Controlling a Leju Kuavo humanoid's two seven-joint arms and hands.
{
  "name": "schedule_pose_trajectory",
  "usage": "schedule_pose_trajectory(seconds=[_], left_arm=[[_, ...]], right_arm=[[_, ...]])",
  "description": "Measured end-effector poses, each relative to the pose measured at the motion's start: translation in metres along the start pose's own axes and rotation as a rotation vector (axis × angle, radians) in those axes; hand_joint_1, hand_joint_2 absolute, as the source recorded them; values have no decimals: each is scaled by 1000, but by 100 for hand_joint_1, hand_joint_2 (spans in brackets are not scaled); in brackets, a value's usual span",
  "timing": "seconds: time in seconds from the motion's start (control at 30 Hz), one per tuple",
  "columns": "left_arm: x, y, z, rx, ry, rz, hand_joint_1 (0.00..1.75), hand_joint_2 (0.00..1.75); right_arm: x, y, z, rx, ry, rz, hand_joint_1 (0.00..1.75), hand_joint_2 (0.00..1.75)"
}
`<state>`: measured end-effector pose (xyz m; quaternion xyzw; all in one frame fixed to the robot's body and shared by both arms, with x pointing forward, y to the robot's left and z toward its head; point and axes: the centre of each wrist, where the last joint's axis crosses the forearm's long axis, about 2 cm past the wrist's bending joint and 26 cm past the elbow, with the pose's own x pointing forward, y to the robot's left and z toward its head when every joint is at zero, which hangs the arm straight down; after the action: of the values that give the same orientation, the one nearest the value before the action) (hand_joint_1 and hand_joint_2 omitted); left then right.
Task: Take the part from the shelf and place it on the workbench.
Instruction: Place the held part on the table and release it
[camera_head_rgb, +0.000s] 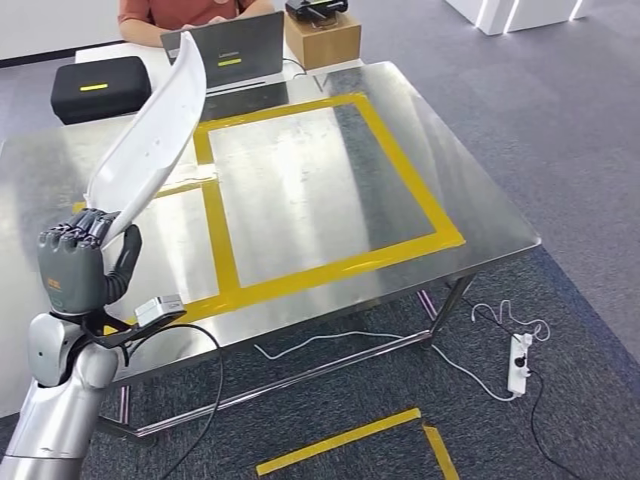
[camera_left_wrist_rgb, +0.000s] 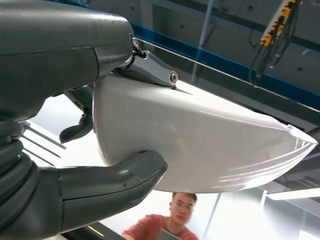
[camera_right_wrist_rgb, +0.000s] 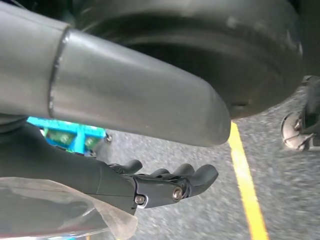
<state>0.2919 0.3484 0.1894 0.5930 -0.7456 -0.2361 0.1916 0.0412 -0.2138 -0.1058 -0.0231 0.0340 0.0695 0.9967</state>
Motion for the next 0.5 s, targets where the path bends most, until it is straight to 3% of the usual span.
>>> schedule_pose_trajectory(seconds=[0.5], left_arm=[[0,-1,-1,-4,3,-2,175,175]], right_arm=[[0,0,0,1,-1,0,0,0]])
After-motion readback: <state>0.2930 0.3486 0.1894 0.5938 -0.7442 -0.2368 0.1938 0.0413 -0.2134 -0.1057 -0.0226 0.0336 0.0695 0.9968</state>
